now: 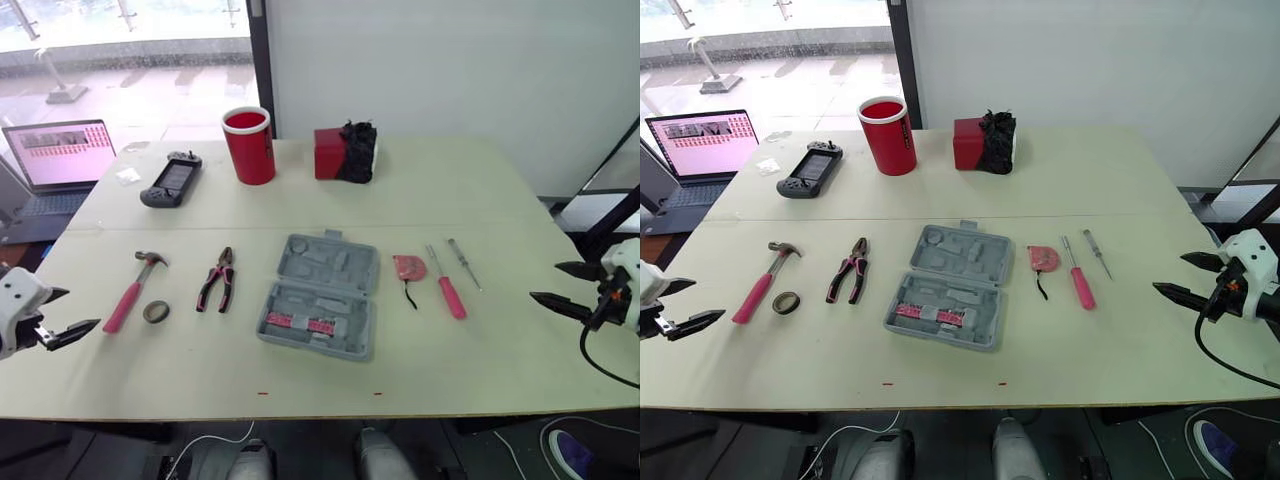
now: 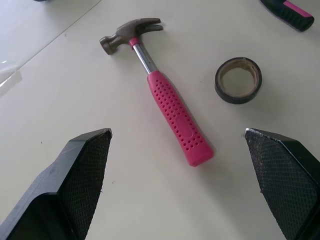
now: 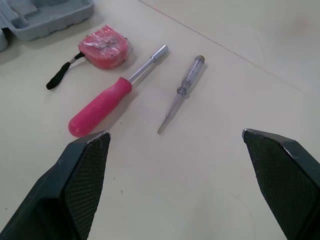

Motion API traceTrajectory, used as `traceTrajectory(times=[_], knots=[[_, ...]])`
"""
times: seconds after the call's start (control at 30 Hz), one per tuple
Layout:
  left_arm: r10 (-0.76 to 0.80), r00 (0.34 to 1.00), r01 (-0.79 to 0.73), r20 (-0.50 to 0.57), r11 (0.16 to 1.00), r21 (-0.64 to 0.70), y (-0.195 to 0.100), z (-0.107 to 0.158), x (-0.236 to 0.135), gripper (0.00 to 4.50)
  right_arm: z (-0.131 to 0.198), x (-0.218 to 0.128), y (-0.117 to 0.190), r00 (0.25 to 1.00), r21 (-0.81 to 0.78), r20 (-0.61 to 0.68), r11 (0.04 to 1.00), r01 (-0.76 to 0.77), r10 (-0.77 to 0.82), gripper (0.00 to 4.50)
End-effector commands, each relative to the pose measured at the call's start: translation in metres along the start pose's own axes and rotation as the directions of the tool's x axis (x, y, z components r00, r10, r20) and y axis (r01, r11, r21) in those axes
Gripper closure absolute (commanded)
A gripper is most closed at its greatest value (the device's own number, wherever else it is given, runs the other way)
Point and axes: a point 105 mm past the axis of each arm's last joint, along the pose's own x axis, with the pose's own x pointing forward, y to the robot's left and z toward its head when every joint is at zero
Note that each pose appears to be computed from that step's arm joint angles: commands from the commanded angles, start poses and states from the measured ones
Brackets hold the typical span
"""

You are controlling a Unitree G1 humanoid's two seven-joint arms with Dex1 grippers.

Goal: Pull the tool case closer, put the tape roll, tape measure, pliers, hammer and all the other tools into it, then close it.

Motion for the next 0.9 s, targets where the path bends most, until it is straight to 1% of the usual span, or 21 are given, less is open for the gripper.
traceTrajectory(times=[0.03, 0.1, 0.2, 0.43, 0.47, 0.57, 0.67, 0.77, 0.87, 0.9], knots=[[0.010, 1.000, -0.010, 0.007, 0.999, 0.039, 0.007, 0.009, -0.013, 0.04, 0.011, -0.001, -0.003, 0.999, -0.010, 0.045, 1.000, 0.000, 0.001, 0.00], [0.032, 0.999, -0.033, 0.026, 0.998, 0.049, 0.010, 0.012, -0.014, 0.04, 0.012, -0.001, -0.002, 0.999, -0.008, 0.050, 1.000, -0.003, 0.003, 0.00], [0.007, 1.000, -0.007, 0.009, 1.000, 0.025, 0.008, 0.011, -0.014, 0.04, 0.013, -0.001, -0.002, 0.998, -0.006, 0.055, 1.000, -0.004, 0.004, 0.00], [-0.028, 0.999, 0.028, 0.020, 1.000, 0.011, 0.004, 0.016, -0.011, 0.04, 0.014, 0.002, 0.005, 0.998, -0.009, 0.054, 1.000, -0.028, 0.028, 0.00], [-0.034, 0.999, 0.034, 0.015, 0.999, 0.022, 0.003, 0.017, -0.009, 0.04, 0.018, 0.006, 0.012, 0.996, -0.018, 0.054, 0.998, -0.064, 0.065, 0.00], [-0.115, 0.986, 0.112, 0.117, 0.993, 0.032, -0.010, 0.045, 0.004, 0.04, 0.029, 0.022, 0.028, 0.992, -0.014, 0.057, 0.994, -0.109, 0.110, 0.00], [-0.178, 0.977, 0.167, 0.118, 0.981, 0.098, -0.034, 0.049, 0.023, 0.04, 0.038, 0.039, 0.045, 0.989, -0.023, 0.064, 0.991, -0.132, 0.134, 0.00], [-0.212, 0.969, 0.197, 0.126, 0.973, 0.122, -0.051, 0.052, 0.038, 0.04, 0.046, 0.052, 0.061, 0.984, -0.049, 0.074, 0.986, -0.158, 0.161, 0.00], [-0.258, 0.947, 0.236, 0.191, 0.963, 0.131, -0.074, 0.071, 0.065, 0.04, 0.053, 0.075, 0.096, 0.966, -0.095, 0.068, 0.965, -0.244, 0.251, 0.00], [-0.267, 0.941, 0.243, 0.210, 0.961, 0.131, -0.079, 0.077, 0.072, 0.28, 0.052, 0.081, 0.106, 0.960, -0.101, 0.052, 0.958, -0.269, 0.275, 0.00]])
